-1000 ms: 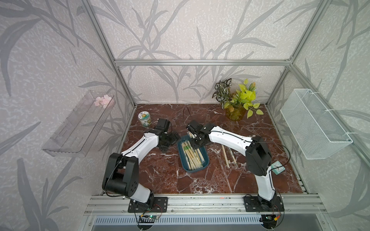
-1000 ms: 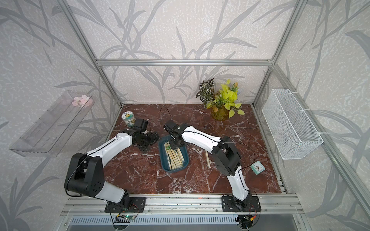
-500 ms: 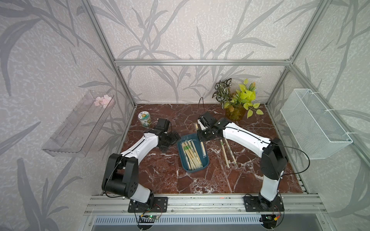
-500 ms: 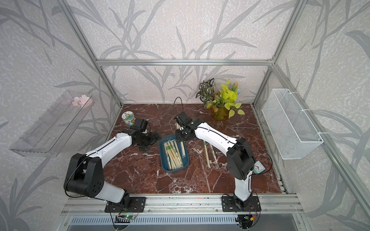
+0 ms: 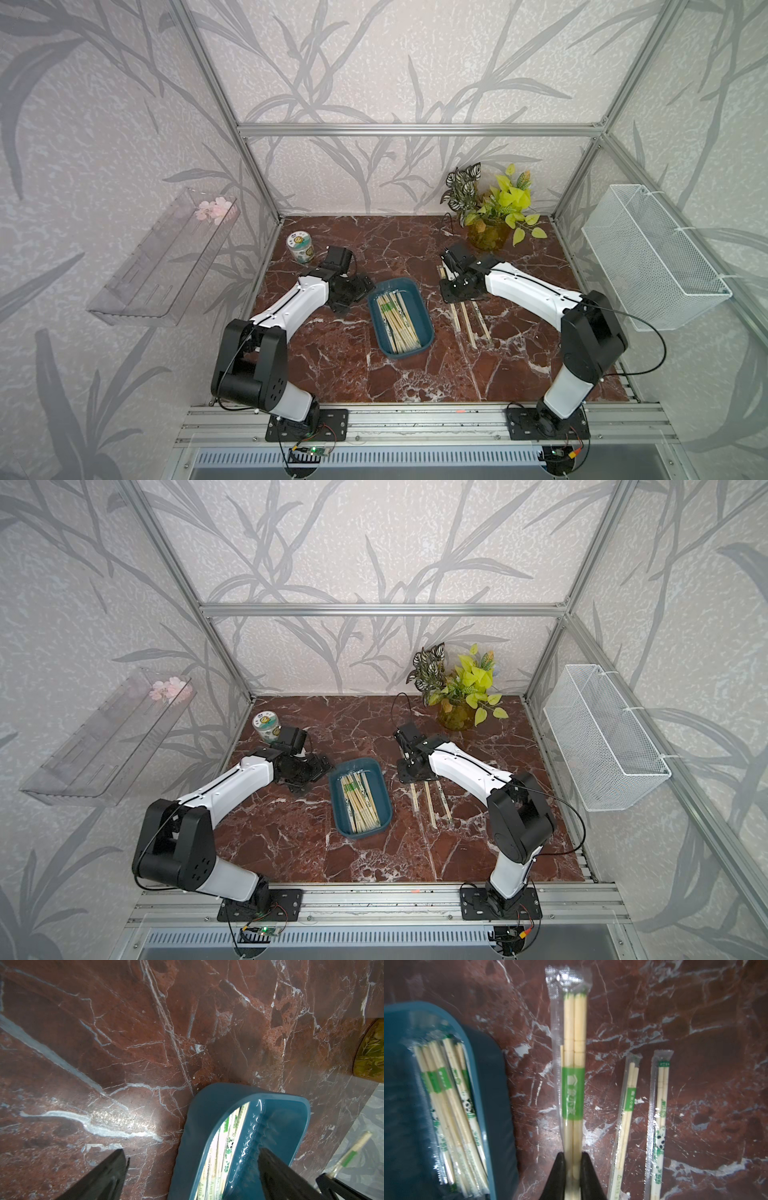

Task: Take the paired disposable chopsticks out of the storage box
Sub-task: Place the paired disposable chopsticks at the center of the board, then pick up the paired disposable chopsticks from the storage box, then place the paired disposable chopsticks at the center of the board.

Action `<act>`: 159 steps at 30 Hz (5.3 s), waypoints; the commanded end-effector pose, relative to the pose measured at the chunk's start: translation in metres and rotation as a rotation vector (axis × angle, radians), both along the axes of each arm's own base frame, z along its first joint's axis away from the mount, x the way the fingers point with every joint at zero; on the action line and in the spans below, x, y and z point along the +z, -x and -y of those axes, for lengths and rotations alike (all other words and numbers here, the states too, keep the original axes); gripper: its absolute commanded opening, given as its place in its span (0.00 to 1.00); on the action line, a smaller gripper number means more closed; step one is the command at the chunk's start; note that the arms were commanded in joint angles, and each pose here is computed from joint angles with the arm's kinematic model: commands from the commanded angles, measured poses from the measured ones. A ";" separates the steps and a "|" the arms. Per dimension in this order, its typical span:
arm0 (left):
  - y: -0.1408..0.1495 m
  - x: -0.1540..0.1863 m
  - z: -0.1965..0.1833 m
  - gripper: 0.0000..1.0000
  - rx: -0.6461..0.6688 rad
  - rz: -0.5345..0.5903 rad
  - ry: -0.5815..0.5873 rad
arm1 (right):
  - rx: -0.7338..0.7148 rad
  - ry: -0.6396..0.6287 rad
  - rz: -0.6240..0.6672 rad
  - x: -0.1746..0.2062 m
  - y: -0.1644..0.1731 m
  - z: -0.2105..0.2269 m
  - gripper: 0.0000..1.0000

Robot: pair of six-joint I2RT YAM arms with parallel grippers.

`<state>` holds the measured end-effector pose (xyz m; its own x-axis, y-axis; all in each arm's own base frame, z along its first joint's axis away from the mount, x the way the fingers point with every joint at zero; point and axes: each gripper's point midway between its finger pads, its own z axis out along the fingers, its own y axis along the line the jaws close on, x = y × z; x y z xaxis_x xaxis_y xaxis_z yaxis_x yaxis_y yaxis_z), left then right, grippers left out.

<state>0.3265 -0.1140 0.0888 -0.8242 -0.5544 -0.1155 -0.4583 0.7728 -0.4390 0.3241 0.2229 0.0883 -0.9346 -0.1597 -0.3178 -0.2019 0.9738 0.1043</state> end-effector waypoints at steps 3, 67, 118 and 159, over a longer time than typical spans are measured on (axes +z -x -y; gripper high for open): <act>0.005 0.008 0.003 0.99 -0.024 0.019 0.007 | 0.001 0.074 -0.028 -0.030 0.003 0.013 0.12; 0.007 -0.009 -0.023 0.99 0.046 -0.025 -0.028 | 0.311 -0.054 -0.015 -0.005 0.037 -0.143 0.33; 0.006 -0.010 -0.019 0.99 0.039 -0.021 0.007 | 0.305 0.021 -0.073 -0.034 0.026 -0.140 0.11; 0.000 -0.006 0.004 0.99 -0.005 -0.015 0.025 | 0.028 -0.058 0.006 0.001 -0.013 -0.007 0.04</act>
<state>0.3199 -0.1121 0.0768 -0.8235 -0.5619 -0.0780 -0.4761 0.7594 -0.4435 0.3411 0.2452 0.1012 -0.9332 -0.1165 -0.3400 -0.2071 0.9475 0.2435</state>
